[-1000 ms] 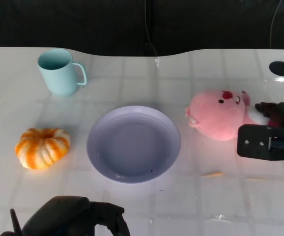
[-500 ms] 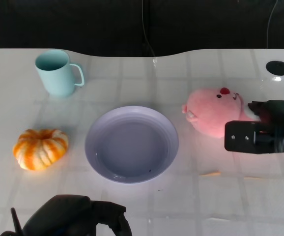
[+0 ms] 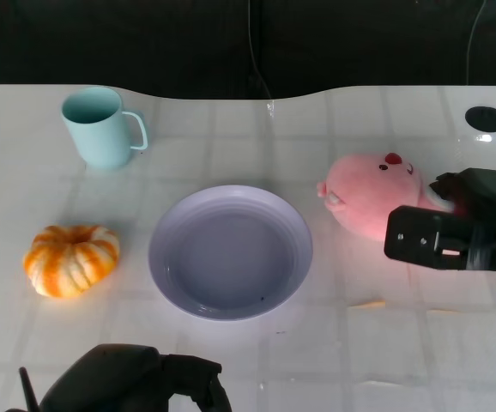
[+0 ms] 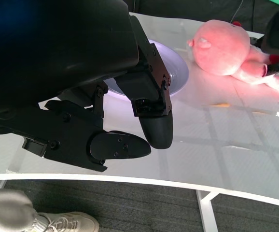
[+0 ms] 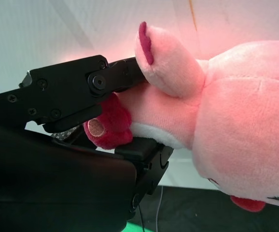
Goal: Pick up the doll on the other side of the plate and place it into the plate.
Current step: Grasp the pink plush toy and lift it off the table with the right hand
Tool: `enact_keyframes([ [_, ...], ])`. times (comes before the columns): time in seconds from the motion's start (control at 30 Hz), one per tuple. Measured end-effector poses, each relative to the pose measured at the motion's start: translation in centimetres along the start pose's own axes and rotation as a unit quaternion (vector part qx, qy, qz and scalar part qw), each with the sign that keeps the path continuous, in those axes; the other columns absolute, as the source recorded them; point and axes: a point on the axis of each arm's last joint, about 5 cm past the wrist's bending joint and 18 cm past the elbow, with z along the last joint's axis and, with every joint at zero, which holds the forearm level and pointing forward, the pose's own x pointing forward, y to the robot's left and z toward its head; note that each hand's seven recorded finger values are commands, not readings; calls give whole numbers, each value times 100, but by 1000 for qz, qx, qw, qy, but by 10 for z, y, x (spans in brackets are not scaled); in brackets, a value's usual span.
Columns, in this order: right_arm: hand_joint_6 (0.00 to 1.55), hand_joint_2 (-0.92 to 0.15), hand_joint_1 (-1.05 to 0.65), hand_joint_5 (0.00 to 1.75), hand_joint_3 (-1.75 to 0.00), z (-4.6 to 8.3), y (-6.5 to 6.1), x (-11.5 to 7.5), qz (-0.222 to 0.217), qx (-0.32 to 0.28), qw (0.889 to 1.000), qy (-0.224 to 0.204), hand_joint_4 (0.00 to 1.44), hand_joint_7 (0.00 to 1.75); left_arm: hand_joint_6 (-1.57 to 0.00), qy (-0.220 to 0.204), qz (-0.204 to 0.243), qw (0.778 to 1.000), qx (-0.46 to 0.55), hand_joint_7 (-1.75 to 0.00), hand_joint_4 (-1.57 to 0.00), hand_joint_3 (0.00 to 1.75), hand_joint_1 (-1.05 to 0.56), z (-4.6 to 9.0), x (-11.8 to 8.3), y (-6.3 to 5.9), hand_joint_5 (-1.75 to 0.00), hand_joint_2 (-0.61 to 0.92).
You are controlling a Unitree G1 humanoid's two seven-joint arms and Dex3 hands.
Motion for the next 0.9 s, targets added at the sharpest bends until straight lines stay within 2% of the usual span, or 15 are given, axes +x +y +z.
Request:
enact_keyframes([
  [0.07, 113, -92, -30, 92, -21, 1, 1, 0, -3, -10, 1000, -2, 79, 2, -77, -1, 1, 1000, 0, -87, -72, 37, -31, 0, 0, 0, -137, 92],
  [0.1, 114, -92, -30, 96, -19, 1, 1, 0, -5, -14, 1000, -2, 78, 3, -77, -1, 1, 1000, 0, -87, -72, 37, -31, 0, 0, 0, -137, 92],
  [0.13, 119, -92, -29, 111, -16, 1, 2, 0, -9, -17, 1000, -3, 78, 6, -77, -1, 1, 1000, 0, -87, -72, 37, -31, 0, 0, 0, -137, 92],
  [0.33, 118, -92, -30, 101, -27, 0, 7, -2, -61, -2, 998, -3, 80, 8, -76, -2, 1, 1000, 1, -88, -72, 39, -32, 0, 0, 1, -136, 92],
  [0.4, 122, -92, -28, 133, -27, 0, 7, -2, -74, 18, 997, -4, 80, 13, -75, -2, 0, 1000, 1, -88, -71, 40, -33, 0, 1, 1, -136, 92],
  [0.43, 119, -91, -26, 152, -30, 1, 6, -2, -81, 34, 996, -7, 80, 34, -75, -1, -1, 1000, 1, -89, -71, 40, -33, -1, 2, 1, -136, 92],
  [0.47, 101, -87, -26, 163, -39, 2, 5, -3, -91, 54, 994, -14, 81, 77, -74, 0, -2, 1000, 1, -90, -71, 39, -33, -2, 2, 0, -137, 92],
  [0.5, 93, -82, -25, 167, -49, 4, 3, -3, -101, 69, 992, -20, 81, 95, -74, 0, -3, 1000, 1, -90, -71, 39, -32, -3, 3, 0, -137, 92],
  [0.57, 84, -65, -22, 173, -82, 7, 0, -3, -117, 95, 988, -32, 85, 133, -74, -1, -5, 1000, 2, -90, -71, 39, -33, -4, 3, 0, -137, 92],
  [0.63, 80, -57, -20, 174, -97, 10, -5, -3, -130, 115, 984, -41, 88, 154, -74, 0, -7, 1000, 3, -90, -71, 39, -33, -5, 3, -1, -137, 92],
  [0.67, 81, -54, -20, 174, -101, 11, -7, -3, -137, 121, 982, -46, 88, 150, -74, 1, -8, 1000, 3, -90, -71, 39, -32, -6, 3, -1, -137, 92],
  [0.7, 85, -52, -20, 175, -102, 13, -10, -3, -145, 126, 980, -52, 86, 137, -73, 2, -9, 1000, 3, -90, -70, 39, -32, -7, 3, -1, -136, 92],
  [0.8, 90, -48, -20, 171, -106, 18, -17, -4, -159, 131, 976, -66, 85, 125, -73, 4, -11, 1000, 1, -90, -70, 39, -33, -9, 3, -1, -135, 92],
  [0.87, 91, -46, -20, 170, -108, 20, -20, -4, -161, 132, 976, -71, 86, 123, -73, 3, -12, 1000, 2, -90, -70, 39, -33, -9, 3, -1, -134, 92],
  [0.9, 89, -45, -19, 173, -106, 21, -22, -4, -161, 132, 975, -72, 85, 130, -73, 3, -12, 1000, 2, -89, -70, 40, -33, -9, 3, -1, -134, 92],
])
